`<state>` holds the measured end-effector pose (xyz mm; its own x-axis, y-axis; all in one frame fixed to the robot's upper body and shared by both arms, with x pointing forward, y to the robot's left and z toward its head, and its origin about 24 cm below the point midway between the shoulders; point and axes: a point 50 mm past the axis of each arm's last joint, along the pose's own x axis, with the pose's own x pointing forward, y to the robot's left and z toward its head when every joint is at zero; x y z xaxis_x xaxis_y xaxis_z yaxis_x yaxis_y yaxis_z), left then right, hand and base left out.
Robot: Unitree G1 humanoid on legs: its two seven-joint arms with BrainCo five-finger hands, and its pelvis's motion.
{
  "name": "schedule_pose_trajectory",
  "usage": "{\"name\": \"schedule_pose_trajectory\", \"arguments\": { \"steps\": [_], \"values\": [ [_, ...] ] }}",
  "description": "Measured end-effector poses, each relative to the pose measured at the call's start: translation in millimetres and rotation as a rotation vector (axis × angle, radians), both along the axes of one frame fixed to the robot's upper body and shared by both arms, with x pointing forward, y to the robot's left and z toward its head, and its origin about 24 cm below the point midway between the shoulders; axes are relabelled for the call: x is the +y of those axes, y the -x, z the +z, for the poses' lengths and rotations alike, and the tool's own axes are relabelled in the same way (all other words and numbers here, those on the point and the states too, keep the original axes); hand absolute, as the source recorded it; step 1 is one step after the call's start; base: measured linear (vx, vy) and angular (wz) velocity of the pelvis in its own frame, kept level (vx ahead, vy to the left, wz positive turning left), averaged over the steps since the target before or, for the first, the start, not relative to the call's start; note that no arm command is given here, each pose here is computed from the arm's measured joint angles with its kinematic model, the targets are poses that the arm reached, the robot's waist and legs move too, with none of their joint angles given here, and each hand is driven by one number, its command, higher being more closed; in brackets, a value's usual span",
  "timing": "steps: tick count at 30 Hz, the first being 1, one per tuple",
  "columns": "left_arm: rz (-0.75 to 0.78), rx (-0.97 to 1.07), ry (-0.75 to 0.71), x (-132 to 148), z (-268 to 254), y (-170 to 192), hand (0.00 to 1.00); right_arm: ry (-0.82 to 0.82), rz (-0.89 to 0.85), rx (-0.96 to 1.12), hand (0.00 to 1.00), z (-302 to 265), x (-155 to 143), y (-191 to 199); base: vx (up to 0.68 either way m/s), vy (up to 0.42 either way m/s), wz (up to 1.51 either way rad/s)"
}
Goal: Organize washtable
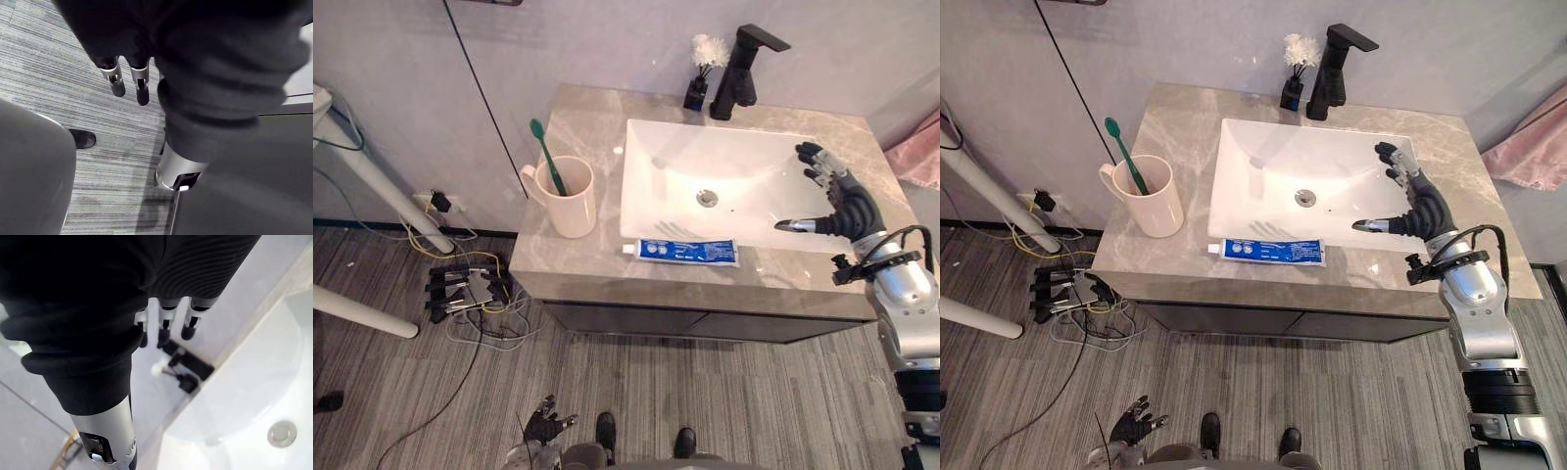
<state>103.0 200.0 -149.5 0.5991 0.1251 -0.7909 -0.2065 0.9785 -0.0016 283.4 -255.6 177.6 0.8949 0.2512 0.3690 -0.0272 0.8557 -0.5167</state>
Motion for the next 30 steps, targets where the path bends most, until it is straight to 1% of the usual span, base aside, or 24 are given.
{"name": "schedule_pose_trajectory", "arguments": {
  "steps": [10, 13, 20, 30],
  "values": [
    [0.018, -0.049, -0.015, 1, 5, -8, 0.0, 0.044, 0.09, 0.057, 0.0, -13, 23, -5, -0.06, -0.027, 0.04],
    [0.016, -0.063, -0.016, 1, 6, -11, 0.0, 0.114, 0.126, 0.095, 0.0, -20, 31, -5, -0.05, -0.025, 0.14],
    [0.029, -0.09, -0.012, 3, 10, -17, 0.0, 0.255, 0.15, 0.173, 0.0, -38, 35, 0, -0.03, -0.012, 0.1],
    [0.024, -0.126, -0.034, 6, 15, -28, 0.0, 0.301, 0.164, 0.114, 0.0, -26, 40, -6, -0.01, -0.01, -0.02]
  ]
}}
